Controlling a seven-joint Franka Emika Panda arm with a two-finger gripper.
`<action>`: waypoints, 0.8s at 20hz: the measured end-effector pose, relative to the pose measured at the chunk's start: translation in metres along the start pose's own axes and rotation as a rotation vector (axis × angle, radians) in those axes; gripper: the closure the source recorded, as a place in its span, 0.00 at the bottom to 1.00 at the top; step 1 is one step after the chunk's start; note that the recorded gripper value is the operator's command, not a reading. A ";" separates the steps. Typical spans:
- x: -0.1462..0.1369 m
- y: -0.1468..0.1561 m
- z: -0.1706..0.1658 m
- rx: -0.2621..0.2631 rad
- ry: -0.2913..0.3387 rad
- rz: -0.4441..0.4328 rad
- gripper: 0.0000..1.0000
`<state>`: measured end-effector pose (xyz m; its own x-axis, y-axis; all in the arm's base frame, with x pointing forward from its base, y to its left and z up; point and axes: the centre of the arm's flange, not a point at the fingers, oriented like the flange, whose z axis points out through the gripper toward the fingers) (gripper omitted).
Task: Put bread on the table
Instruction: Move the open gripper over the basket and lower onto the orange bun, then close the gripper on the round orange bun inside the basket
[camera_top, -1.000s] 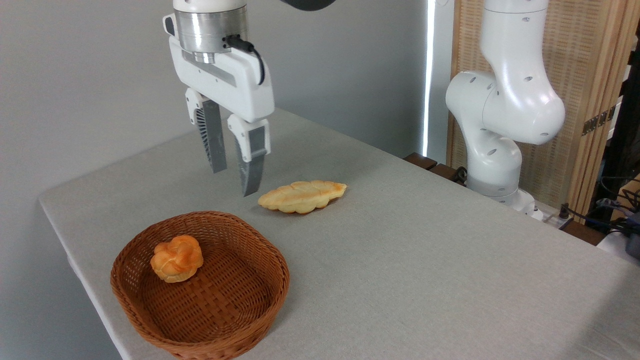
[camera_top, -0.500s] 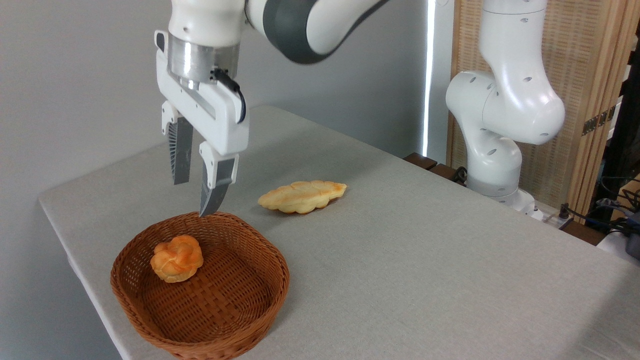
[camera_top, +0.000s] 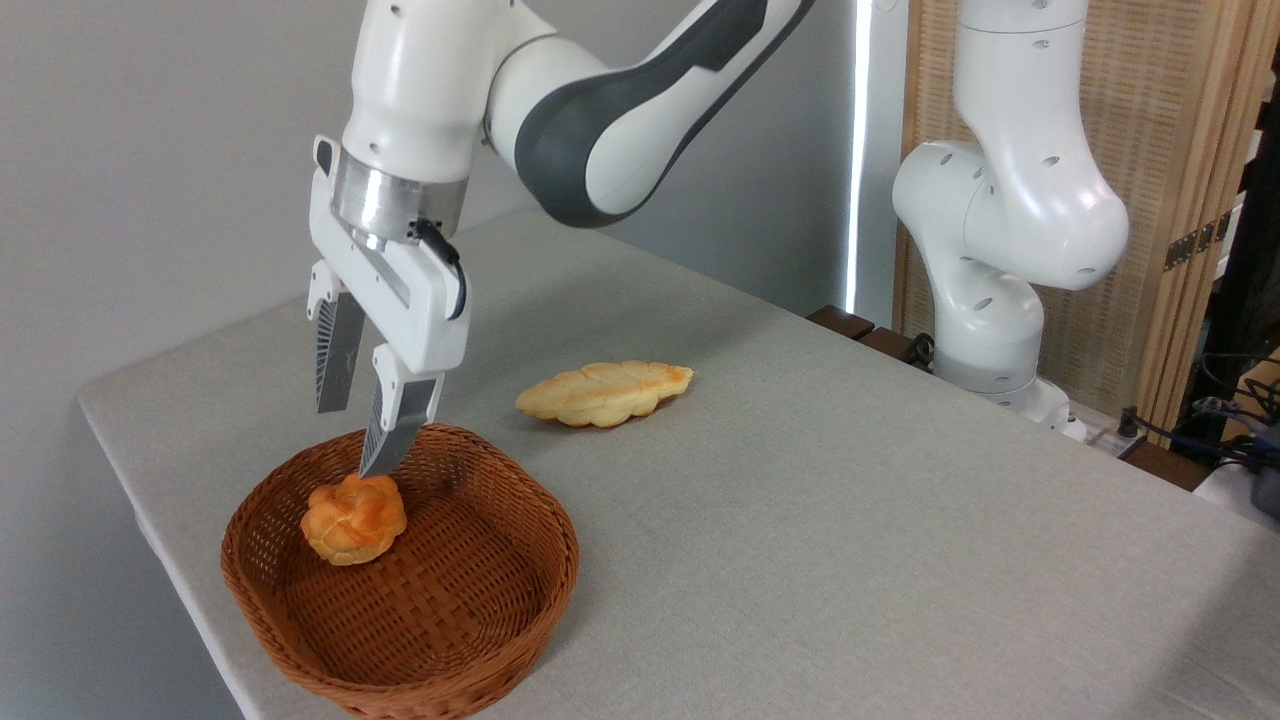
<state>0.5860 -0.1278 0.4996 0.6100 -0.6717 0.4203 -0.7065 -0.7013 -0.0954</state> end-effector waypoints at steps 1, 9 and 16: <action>0.001 0.000 0.005 0.002 0.003 0.001 0.00; 0.005 0.012 0.057 0.009 -0.021 0.059 0.00; 0.000 0.012 0.073 0.025 -0.069 0.113 0.00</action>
<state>0.6034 -0.1540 0.4331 0.5508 -0.7609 0.3431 -0.7635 -0.6254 -0.1611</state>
